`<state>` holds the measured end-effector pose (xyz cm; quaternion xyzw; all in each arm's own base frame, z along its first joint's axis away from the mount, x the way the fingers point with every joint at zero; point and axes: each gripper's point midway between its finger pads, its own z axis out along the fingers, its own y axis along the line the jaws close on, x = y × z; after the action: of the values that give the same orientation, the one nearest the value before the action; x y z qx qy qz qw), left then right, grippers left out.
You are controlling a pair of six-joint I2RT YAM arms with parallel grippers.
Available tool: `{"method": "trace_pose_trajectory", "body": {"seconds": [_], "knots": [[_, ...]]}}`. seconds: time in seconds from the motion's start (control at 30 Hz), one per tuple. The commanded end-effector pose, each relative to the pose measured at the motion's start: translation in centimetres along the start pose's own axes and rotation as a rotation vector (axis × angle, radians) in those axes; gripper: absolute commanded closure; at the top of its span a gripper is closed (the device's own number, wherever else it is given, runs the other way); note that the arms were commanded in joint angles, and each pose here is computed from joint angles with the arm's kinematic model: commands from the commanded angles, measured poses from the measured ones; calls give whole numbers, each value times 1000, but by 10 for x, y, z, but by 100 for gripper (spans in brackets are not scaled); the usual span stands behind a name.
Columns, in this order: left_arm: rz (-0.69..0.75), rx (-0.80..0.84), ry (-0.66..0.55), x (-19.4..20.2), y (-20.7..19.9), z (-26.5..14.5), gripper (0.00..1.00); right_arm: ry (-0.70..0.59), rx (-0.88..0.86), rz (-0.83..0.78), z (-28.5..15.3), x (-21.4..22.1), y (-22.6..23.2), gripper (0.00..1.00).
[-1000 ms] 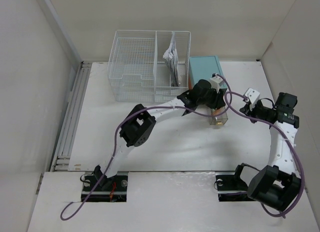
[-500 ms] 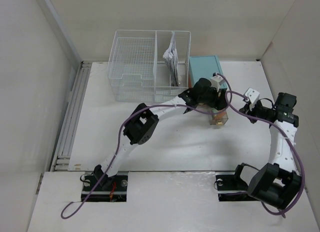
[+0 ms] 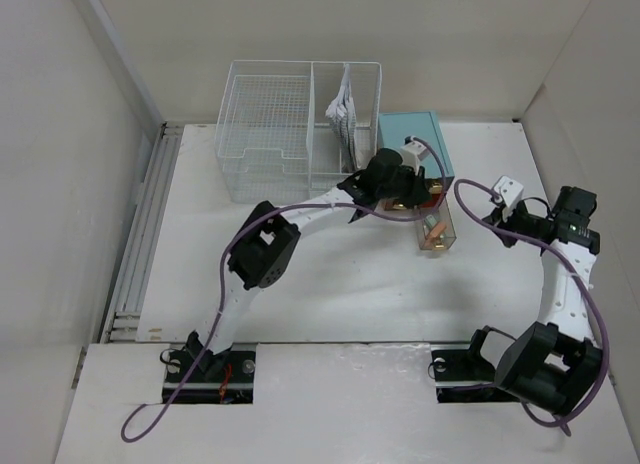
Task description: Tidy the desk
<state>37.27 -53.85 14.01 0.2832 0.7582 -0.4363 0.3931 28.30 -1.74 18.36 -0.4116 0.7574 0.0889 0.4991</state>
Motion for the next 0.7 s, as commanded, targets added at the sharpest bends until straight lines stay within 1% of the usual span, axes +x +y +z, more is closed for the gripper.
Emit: {"method": "trace_pose_trajectory", "body": {"seconds": [0.0,0.03,0.07,0.1,0.13,0.17,0.2,0.23,0.27,0.3,0.33,0.37,0.4,0.43,0.47,0.5,0.53,0.57,0.6,0.63,0.67], "knots": [[124,122,-260,-108,-80,-56,100,-57,42,19,-4,-15,-8,100],[124,136,-245,-97,-90,-60,100,-47,91,17,-9,-19,-15,100],[139,144,-245,-97,-97,-67,100,-60,147,4,-11,-24,-28,100],[153,175,-272,-106,-120,-84,100,-66,179,13,-14,-29,-33,100],[157,181,-231,-83,-120,-87,100,-75,180,76,-13,-28,-32,100],[157,188,-221,-73,-125,-94,100,-82,159,131,-11,-27,-25,86],[176,210,-242,-77,-140,-113,100,-77,122,185,-9,-25,-18,61],[181,227,-246,-66,-153,-121,100,-77,91,111,-12,-32,-19,63],[183,168,-188,-26,-138,-122,100,-87,16,171,-4,-29,-16,72],[189,140,-175,-12,-136,-128,100,-57,-132,268,1,-30,18,84],[204,144,-184,-6,-153,-144,96,-63,-196,206,2,-32,24,100],[200,105,-173,7,-147,-149,89,-70,-229,241,2,-36,25,100],[175,-3,-137,38,-123,-154,76,-85,-274,262,6,-33,29,100],[160,-30,-126,50,-119,-161,60,-77,-313,269,3,-36,40,100],[146,-28,-131,55,-125,-173,46,-77,-314,269,3,-36,40,100],[121,-98,-101,80,-106,-182,28,-62,-322,260,5,-35,42,100],[63,-116,-100,88,-105,-188,23,-40,-357,204,13,-37,49,100],[38,-119,-117,88,-107,-197,19,-10,-376,159,19,-36,54,100],[20,-150,-129,93,-106,-203,17,30,-391,163,24,-32,62,100],[-2,-179,-110,112,-99,-211,14,87,-362,92,31,-23,57,100],[-49,-179,-137,109,-103,-220,14,112,-379,29,41,-23,65,100]]}}
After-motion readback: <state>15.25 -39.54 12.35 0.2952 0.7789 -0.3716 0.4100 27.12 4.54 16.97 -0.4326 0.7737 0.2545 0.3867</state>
